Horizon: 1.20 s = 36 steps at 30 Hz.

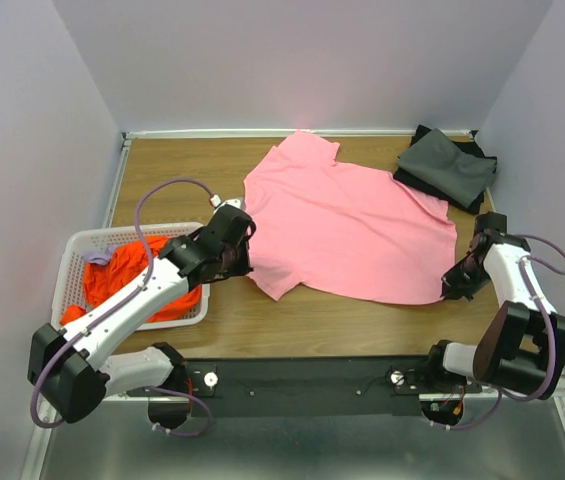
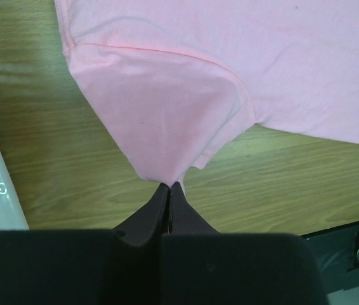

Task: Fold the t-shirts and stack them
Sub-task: Fold the tshirt

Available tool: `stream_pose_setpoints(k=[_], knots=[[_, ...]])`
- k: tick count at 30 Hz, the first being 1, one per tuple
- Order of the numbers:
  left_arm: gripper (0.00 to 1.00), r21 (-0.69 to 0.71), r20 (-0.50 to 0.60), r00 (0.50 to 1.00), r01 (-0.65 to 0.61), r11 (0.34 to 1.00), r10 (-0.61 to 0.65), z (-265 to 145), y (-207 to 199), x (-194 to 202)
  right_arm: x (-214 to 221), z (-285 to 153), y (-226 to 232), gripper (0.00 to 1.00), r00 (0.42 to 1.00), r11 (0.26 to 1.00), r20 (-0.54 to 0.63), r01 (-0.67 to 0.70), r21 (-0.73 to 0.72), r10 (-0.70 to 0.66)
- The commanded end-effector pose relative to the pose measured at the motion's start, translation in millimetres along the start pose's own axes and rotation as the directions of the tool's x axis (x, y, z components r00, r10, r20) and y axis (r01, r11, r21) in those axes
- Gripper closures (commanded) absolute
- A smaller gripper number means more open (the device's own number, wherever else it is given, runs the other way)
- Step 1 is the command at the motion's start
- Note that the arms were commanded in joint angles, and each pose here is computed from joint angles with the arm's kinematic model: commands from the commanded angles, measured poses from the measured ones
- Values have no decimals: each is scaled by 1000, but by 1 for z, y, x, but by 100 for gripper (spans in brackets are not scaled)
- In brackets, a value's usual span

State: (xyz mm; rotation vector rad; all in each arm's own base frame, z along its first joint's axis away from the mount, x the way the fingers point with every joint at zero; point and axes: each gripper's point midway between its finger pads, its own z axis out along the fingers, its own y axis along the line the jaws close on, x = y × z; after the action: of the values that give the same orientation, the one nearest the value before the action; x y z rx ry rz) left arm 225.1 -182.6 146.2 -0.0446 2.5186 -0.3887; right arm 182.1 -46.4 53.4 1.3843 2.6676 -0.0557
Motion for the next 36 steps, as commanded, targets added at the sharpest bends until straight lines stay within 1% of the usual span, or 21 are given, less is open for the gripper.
stream_pose_setpoints(k=[1, 4, 11, 14, 16, 21, 25, 27, 28, 29, 32, 35, 36], knots=[[100, 12, -8, 999, 32, 999, -32, -13, 4, 9, 14, -9, -3, 98, 999, 1000, -30, 18, -20, -19], [100, 12, -29, 999, 37, 999, -37, -16, 8, 19, 19, -13, -4, 98, 999, 999, -25, 21, -33, -21], [100, 40, -31, 998, 61, 997, -60, -28, 7, 30, 26, -18, -6, 98, 999, 998, -20, 26, -51, -27], [100, 52, -28, 997, 78, 996, -77, -27, 6, 33, 28, -19, -8, 98, 999, 998, -20, 31, -51, -32], [100, 59, -16, 997, 75, 995, -75, -23, 2, 28, 31, -20, -3, 98, 999, 996, -39, 31, -79, -34], [100, 27, 43, 999, 17, 999, -18, -21, -3, 2, 23, -18, 7, 98, 997, 993, -44, 57, -99, -61], [100, -7, 65, 997, -32, 999, 33, -13, -8, -20, 10, -14, 16, 98, 996, 993, -45, 67, -98, -72], [100, -27, 82, 996, -28, 999, 31, -7, -5, -33, 1, -13, 21, 98, 997, 993, -33, 72, -93, -76], [100, -31, 75, 996, -39, 999, 41, -4, -5, -33, 1, -10, 21, 98, 996, 993, -38, 75, -90, -79], [100, -31, 99, 994, -38, 999, 40, -4, -4, -45, -5, -11, 25, 98, 996, 992, -25, 79, -98, -81], [100, -20, 104, 994, -35, 999, 37, 4, -4, -61, -9, -6, 33, 98, 995, 991, -46, 84, -108, -89], [100, -9, 112, 992, -63, 998, 64, 13, -8, -77, -18, -5, 43, 98, 993, 988, -55, 93, -125, -101], [100, -18, 102, 991, -84, 996, 85, 21, -7, -79, -24, -8, 48, 98, 993, 985, -42, 100, -138, -107]])
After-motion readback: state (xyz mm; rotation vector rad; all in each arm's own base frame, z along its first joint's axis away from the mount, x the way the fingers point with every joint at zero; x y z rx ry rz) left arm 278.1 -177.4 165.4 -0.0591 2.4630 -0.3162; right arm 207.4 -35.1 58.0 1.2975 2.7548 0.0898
